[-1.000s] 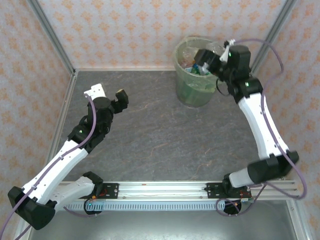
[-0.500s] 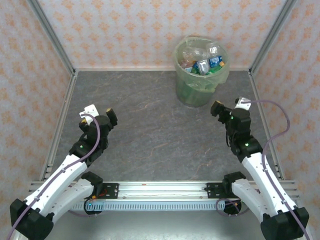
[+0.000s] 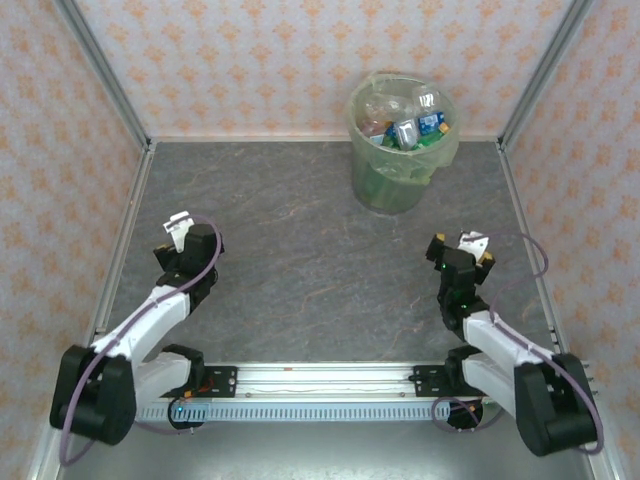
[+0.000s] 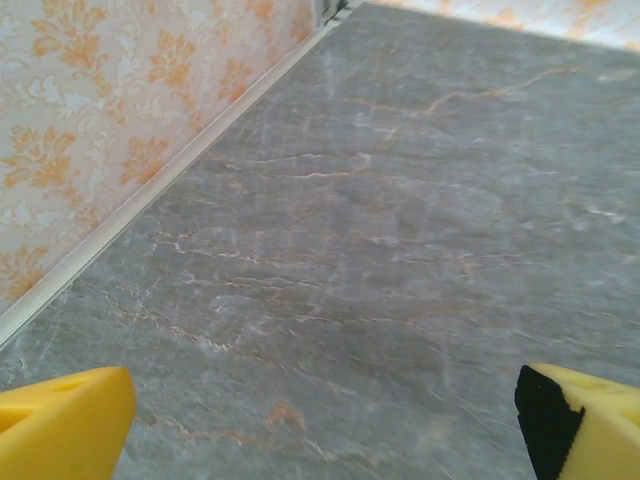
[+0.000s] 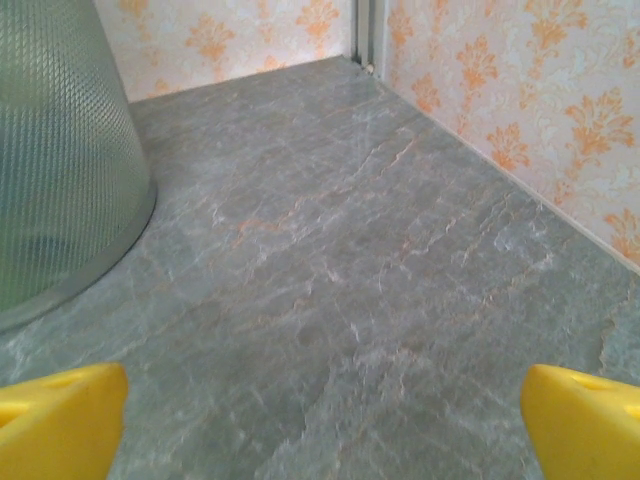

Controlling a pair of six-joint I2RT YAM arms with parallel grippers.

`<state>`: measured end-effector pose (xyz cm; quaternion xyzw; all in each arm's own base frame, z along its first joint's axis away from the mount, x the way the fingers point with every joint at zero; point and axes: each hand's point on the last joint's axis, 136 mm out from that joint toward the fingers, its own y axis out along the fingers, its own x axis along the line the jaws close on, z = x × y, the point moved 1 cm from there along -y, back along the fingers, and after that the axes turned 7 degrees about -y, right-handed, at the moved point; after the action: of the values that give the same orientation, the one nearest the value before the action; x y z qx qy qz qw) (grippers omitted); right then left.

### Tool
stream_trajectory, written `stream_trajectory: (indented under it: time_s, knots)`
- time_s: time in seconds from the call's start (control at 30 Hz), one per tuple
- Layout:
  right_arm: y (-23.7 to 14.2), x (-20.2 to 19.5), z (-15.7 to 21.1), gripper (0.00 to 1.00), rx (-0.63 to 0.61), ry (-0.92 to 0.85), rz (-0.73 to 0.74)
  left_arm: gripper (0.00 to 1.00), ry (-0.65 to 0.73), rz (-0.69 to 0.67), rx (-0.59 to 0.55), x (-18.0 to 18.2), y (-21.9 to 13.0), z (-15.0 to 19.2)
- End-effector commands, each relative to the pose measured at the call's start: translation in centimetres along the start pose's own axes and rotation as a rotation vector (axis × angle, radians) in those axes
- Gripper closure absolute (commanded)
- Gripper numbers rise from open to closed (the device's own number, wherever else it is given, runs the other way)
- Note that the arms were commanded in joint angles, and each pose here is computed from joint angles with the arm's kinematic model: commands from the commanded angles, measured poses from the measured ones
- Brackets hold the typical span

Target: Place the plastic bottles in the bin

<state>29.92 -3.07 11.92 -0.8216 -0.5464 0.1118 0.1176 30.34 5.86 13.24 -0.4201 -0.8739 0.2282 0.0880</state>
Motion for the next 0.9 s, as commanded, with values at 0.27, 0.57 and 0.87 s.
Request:
stream_trajectory:
  time_s: [0.27,0.57,0.87]
  knots:
    - [3.6,2.8,-5.2,0.0,-0.206,0.021,-0.073,0.0,-0.002,0.009,-0.164,-1.1,4.6,-1.4]
    - [3.0,3.0,-3.4,0.0,-0.258,0.023,-0.166,0.0,-0.142,0.209,-0.377,-1.7,2.5,-3.7]
    - [2.9,3.6,-2.7,0.0,-0.258,0.013,-0.232,0.0,-0.067,0.349,-0.373,-3.7,2.8,-1.7]
